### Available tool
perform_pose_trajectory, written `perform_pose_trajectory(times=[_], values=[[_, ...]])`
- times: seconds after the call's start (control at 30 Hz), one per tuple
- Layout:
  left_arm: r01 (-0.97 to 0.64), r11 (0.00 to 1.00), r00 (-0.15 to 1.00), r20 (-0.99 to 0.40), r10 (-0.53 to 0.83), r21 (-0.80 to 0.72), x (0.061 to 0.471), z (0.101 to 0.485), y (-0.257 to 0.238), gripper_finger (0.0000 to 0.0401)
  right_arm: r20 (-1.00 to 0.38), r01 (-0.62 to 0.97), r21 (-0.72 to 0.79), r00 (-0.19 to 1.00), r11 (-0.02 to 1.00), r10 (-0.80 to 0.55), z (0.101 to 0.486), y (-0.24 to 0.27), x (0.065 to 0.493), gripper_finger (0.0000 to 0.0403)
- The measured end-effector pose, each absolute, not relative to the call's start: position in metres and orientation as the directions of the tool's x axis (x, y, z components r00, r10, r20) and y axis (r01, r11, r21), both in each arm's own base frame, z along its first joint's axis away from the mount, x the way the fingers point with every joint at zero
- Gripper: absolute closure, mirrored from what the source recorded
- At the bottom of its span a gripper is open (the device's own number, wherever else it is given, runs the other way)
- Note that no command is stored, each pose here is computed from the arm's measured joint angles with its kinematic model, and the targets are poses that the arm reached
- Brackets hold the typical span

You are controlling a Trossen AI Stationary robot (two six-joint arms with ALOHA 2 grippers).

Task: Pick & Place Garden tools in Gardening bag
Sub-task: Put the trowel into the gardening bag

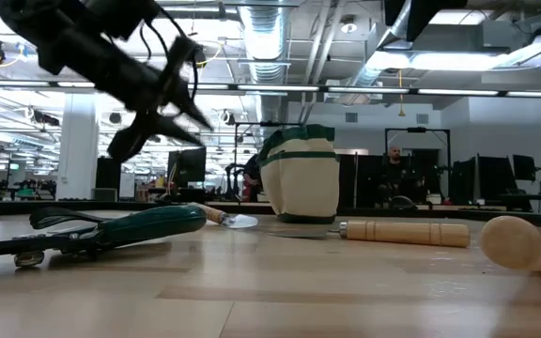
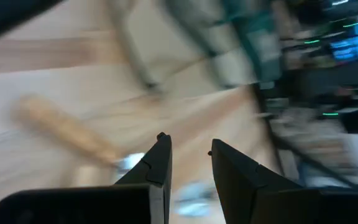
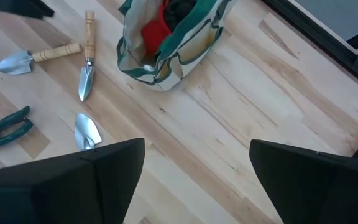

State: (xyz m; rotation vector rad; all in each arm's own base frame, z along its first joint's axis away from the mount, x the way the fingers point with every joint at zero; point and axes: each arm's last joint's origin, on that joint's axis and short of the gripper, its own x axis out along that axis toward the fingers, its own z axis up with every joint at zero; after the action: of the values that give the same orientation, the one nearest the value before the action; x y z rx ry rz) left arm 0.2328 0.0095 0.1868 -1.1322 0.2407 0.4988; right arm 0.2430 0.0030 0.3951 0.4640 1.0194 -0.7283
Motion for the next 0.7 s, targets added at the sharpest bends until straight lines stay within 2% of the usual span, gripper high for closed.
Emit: perform_pose_trajectory(times=[0.03, 0.1, 0.17, 0.3, 0.47, 0.7], values=[[-0.442, 0.337, 0.894, -0.382, 0.233, -0.831, 0.232, 0.195, 0.009, 0.0329, -0.887, 0.734, 0.019, 0.325, 0.679, -0.327, 0.395, 0.003, 0.243, 0.012], [-0.357, 0.435, 0.932, -0.287, 0.22, -0.827, 0.229, 0.211, 0.008, 0.0329, -0.887, 0.734, 0.018, 0.325, 0.679, -0.327, 0.395, 0.003, 0.243, 0.012], [-0.325, 0.494, 0.94, -0.22, 0.26, -0.806, 0.224, 0.223, 0.009, 0.0329, -0.887, 0.732, 0.018, 0.326, 0.682, -0.327, 0.395, 0.003, 0.243, 0.012], [-0.296, 0.452, 0.932, -0.152, 0.328, -0.841, 0.215, 0.236, 0.013, 0.0329, -0.885, 0.734, 0.025, 0.332, 0.679, -0.326, 0.395, 0.003, 0.244, 0.012], [-0.278, 0.407, 0.93, -0.138, 0.34, -0.87, 0.208, 0.242, 0.015, 0.0329, -0.887, 0.75, 0.042, 0.332, 0.66, -0.321, 0.395, 0.003, 0.244, 0.012], [-0.46, 0.198, 0.859, -0.378, 0.344, -0.865, 0.201, 0.218, 0.017, 0.0329, -0.889, 0.771, 0.063, 0.333, 0.634, -0.315, 0.395, 0.003, 0.244, 0.012]])
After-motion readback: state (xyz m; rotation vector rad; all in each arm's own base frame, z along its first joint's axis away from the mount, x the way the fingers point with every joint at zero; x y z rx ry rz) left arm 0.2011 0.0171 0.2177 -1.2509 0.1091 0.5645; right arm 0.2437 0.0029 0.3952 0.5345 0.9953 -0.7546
